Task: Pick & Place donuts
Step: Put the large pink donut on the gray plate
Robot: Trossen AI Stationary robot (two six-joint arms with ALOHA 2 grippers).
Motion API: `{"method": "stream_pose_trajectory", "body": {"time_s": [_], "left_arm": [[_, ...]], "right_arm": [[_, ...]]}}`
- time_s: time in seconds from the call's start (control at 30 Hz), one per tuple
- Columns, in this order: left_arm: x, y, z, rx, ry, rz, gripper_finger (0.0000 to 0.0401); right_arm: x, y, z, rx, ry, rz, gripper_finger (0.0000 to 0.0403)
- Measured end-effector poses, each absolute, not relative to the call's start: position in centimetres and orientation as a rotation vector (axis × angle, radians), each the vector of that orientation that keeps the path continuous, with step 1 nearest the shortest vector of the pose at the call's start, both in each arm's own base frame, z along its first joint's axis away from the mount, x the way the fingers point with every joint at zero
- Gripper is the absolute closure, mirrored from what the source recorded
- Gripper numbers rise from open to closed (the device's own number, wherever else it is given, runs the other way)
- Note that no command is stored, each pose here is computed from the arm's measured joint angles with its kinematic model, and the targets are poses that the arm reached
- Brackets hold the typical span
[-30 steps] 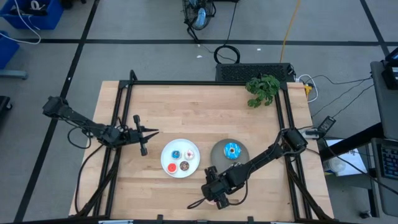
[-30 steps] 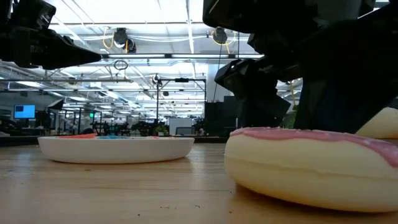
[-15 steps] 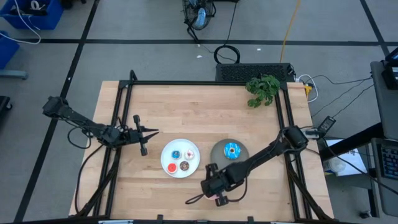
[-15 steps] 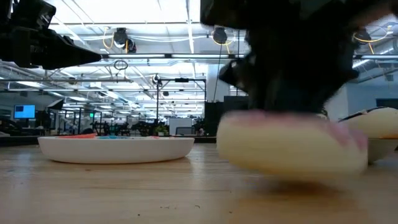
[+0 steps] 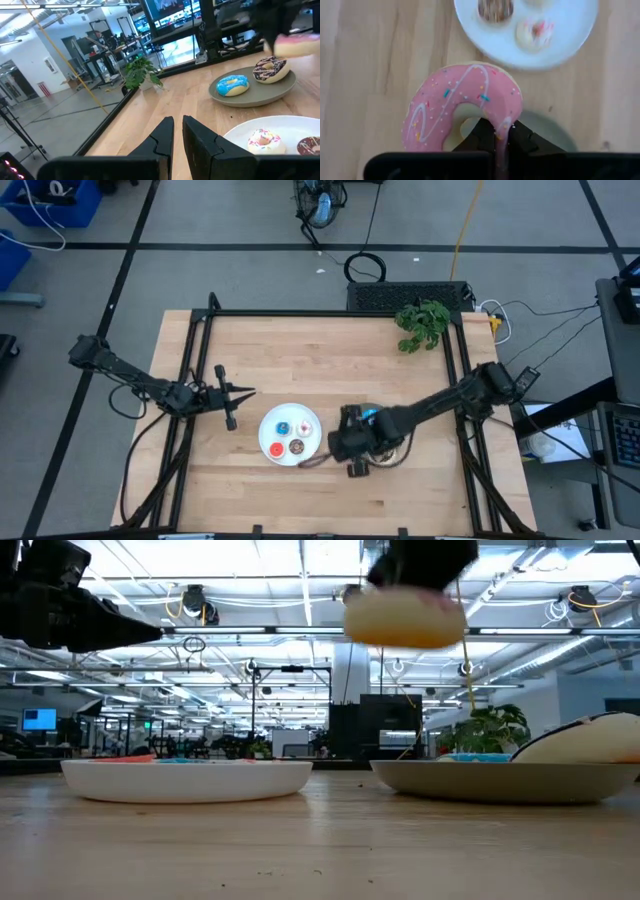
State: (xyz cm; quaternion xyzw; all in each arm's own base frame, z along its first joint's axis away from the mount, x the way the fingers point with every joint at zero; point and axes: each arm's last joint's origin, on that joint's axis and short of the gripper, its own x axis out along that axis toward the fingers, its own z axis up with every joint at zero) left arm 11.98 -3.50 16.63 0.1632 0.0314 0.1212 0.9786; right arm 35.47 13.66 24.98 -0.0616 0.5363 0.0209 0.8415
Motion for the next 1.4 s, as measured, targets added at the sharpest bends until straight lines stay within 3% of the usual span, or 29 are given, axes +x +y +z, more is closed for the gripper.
{"method": "stream_pose_trajectory", "body": {"time_s": [0.5,1.23,1.4], "left_arm": [[12.0,-3.5,16.5,0.352,0.078,0.242,0.0354],[12.0,-3.5,16.5,0.350,0.077,0.241,0.0354],[12.0,-3.5,16.5,0.349,0.077,0.241,0.0354]], "right_arm": [[34.6,8.4,17.7,0.064,1.273,0.071,0.0397],[33.9,8.2,15.8,0.142,1.271,0.066,0.0388],[33.6,8.0,15.5,0.156,1.291,0.080,0.0370]]}}
